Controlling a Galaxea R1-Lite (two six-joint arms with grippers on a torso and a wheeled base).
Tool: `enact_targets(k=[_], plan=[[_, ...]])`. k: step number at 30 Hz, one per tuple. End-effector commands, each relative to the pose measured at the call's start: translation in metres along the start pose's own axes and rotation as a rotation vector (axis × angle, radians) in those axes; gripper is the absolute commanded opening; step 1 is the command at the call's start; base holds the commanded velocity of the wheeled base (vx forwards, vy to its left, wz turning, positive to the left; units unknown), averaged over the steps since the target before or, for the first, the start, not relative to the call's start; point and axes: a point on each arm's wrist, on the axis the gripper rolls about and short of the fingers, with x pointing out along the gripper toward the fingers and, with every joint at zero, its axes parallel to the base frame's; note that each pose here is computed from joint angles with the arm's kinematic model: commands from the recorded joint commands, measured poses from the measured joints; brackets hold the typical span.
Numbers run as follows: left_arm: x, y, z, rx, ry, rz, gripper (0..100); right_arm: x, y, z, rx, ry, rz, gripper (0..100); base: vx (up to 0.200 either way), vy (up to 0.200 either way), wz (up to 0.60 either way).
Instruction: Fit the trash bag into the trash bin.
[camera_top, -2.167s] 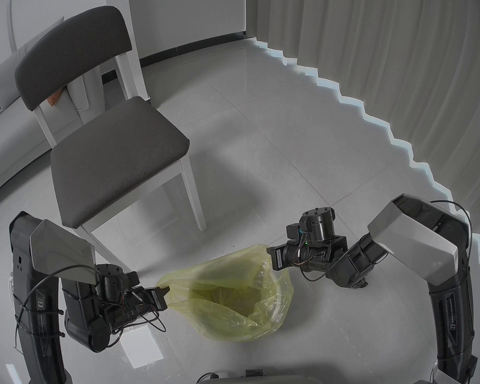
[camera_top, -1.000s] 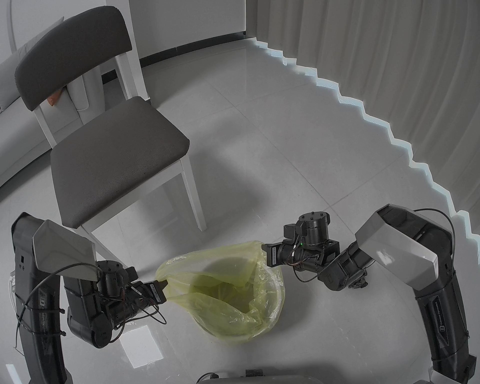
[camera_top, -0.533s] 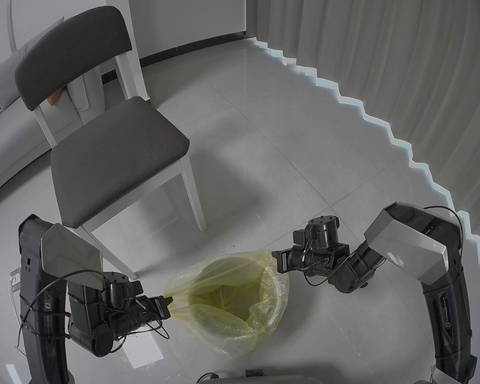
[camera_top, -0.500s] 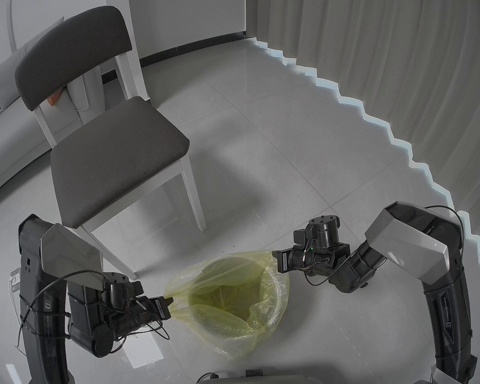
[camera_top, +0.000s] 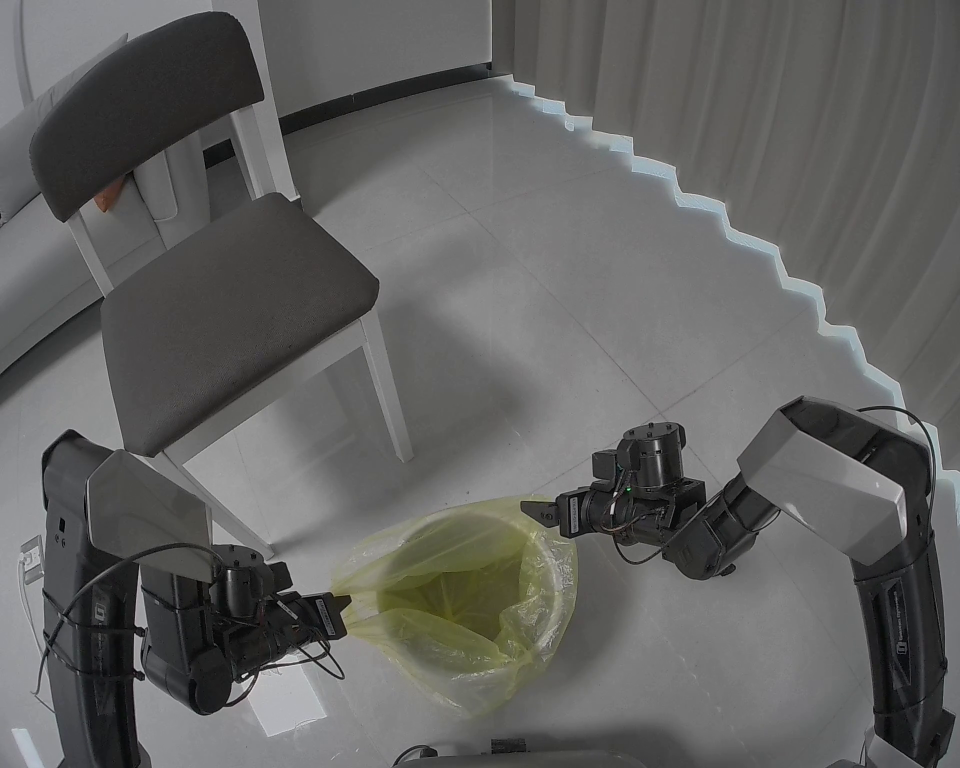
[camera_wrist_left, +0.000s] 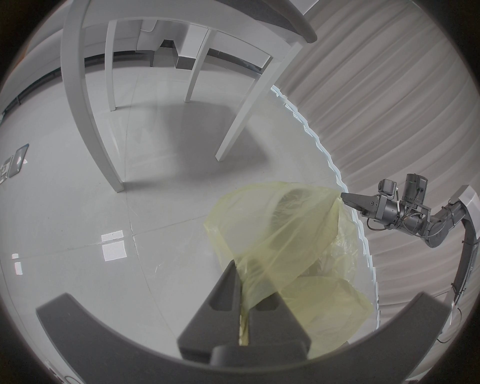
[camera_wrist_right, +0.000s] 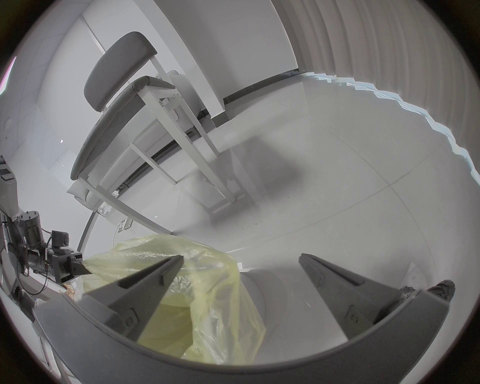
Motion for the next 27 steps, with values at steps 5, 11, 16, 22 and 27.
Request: enact_targets(k=[5, 11, 16, 22, 27], plan=[[0.009, -0.003, -0.018, 0.017, 0.045, 0.019, 0, -0.033, 0.001, 0.008, 0.003, 0.006, -0.016, 100, 0.000, 0.000, 0.00], [0.006, -0.003, -0.017, 0.002, 0.030, 0.047, 100, -0.065, 0.015, -0.001, -0.018, 0.020, 0.002, 100, 0.000, 0.000, 0.00], [-0.011, -0.009, -0.004, -0.004, -0.012, 0.034, 100, -0.080, 0.056, -0.017, -0.067, 0.054, 0.089, 100, 0.000, 0.000, 0.00], [-0.042, -0.020, 0.004, 0.008, -0.040, 0.023, 100, -0.087, 0.105, -0.042, -0.131, 0.115, 0.159, 100, 0.000, 0.000, 0.00], [-0.061, -0.032, 0.020, 0.024, -0.125, -0.014, 100, -0.090, 0.129, -0.063, -0.166, 0.165, 0.215, 100, 0.000, 0.000, 0.00]])
